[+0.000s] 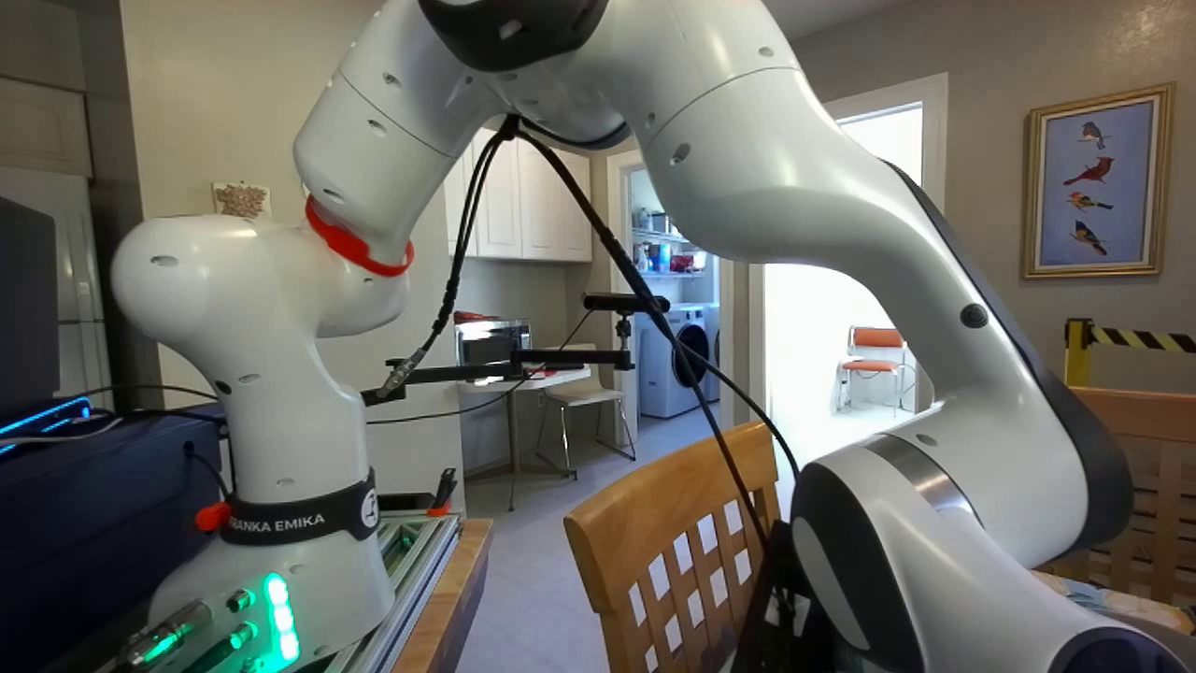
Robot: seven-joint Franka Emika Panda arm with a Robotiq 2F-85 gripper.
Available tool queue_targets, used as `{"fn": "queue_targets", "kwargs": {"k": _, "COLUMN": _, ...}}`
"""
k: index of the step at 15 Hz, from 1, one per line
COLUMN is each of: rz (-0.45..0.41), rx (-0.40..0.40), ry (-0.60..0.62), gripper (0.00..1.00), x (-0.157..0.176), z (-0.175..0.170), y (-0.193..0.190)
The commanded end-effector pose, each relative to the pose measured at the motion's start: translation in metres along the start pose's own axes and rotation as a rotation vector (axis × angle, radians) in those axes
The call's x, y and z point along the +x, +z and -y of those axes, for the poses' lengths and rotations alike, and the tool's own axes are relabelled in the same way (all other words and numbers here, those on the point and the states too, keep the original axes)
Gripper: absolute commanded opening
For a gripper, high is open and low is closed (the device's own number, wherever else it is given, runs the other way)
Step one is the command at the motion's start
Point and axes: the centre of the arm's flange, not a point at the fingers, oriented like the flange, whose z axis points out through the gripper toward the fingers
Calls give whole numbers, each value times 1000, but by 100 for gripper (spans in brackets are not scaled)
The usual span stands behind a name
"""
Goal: Cut the packet with the knife
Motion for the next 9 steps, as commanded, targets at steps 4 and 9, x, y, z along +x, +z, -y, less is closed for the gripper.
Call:
{"fn": "queue_targets", "kwargs": {"k": 4, "rz": -1, "rx": 31, "ry": 25, "gripper": 3, "x": -7, "z": -14, "y": 6}}
{"fn": "queue_targets", "kwargs": {"k": 9, "rz": 13, "rx": 40, "ry": 26, "gripper": 3, "x": -17, "z": -12, "y": 12}}
